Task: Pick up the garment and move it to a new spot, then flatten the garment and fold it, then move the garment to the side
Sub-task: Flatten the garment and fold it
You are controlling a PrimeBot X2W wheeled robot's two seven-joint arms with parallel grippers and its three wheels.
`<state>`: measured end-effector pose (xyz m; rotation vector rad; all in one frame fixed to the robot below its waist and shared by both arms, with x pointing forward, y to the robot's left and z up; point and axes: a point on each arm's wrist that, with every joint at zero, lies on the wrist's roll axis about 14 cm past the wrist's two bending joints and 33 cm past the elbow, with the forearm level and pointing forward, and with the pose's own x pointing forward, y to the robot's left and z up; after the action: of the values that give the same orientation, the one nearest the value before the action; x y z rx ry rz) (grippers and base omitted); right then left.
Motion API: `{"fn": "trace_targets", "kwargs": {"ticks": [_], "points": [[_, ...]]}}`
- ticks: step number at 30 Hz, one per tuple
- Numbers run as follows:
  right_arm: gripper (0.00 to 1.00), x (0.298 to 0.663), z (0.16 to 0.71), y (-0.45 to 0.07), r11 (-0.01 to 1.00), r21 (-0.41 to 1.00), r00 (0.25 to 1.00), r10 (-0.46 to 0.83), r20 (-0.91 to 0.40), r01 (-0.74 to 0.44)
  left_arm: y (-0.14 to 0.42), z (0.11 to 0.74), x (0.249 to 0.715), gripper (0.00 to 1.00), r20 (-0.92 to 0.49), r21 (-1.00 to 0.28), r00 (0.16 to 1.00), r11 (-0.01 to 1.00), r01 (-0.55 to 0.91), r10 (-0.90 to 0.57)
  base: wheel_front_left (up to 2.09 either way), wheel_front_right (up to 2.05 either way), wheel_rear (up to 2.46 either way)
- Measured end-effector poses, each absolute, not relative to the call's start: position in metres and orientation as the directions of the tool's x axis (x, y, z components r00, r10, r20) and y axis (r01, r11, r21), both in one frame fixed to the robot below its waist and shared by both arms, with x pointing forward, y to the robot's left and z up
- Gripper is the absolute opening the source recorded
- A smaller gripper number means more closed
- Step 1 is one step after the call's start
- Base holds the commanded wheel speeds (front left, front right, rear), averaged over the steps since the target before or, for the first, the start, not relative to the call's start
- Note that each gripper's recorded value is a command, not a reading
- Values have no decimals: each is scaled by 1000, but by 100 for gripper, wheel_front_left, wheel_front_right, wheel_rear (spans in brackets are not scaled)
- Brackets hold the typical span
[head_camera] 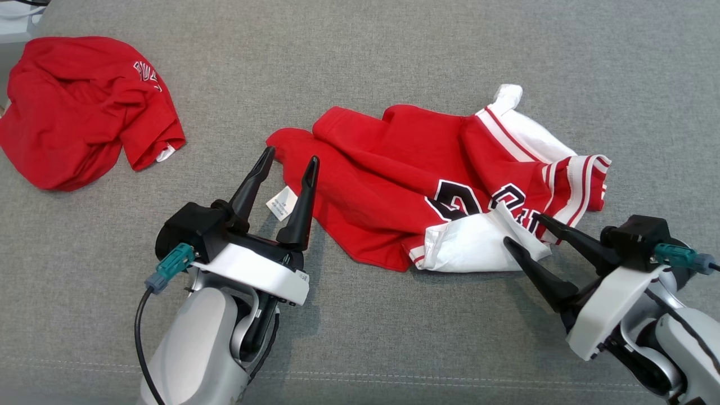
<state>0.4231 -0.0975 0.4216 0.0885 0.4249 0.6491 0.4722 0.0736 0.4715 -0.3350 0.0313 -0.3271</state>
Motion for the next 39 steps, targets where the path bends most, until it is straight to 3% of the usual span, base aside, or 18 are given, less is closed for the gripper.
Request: {"fn": "trace_targets", "kwargs": {"ticks": [8,10,12,14,20,23,28,39], "points": [[77,433,437,-76,771,148,719,633,-287,-620,75,475,470,100,28,-322,948,894,310,-318,0,0,0],[68,432,434,-75,770,148,714,633,-298,-621,78,476,469,100,30,-320,949,897,306,-313,0,0,0],[48,432,432,-74,769,144,710,632,-309,-622,79,476,469,100,30,-318,950,898,304,-311,0,0,0],[40,433,428,-76,773,142,709,626,-325,-618,81,477,468,100,31,-316,952,900,299,-305,0,0,0],[29,435,420,-82,786,131,709,605,-363,-604,83,477,468,100,31,-315,953,902,294,-300,0,0,0],[0,434,419,-83,788,125,709,601,-369,-603,82,477,469,100,31,-316,952,901,297,-303,0,0,0],[0,436,425,-87,796,108,725,591,-354,-596,79,479,469,100,36,-316,950,899,304,-309,0,0,0],[0,474,513,-144,882,-19,880,468,-76,-471,71,491,466,100,62,-312,943,891,330,-328,0,0,0]]}}
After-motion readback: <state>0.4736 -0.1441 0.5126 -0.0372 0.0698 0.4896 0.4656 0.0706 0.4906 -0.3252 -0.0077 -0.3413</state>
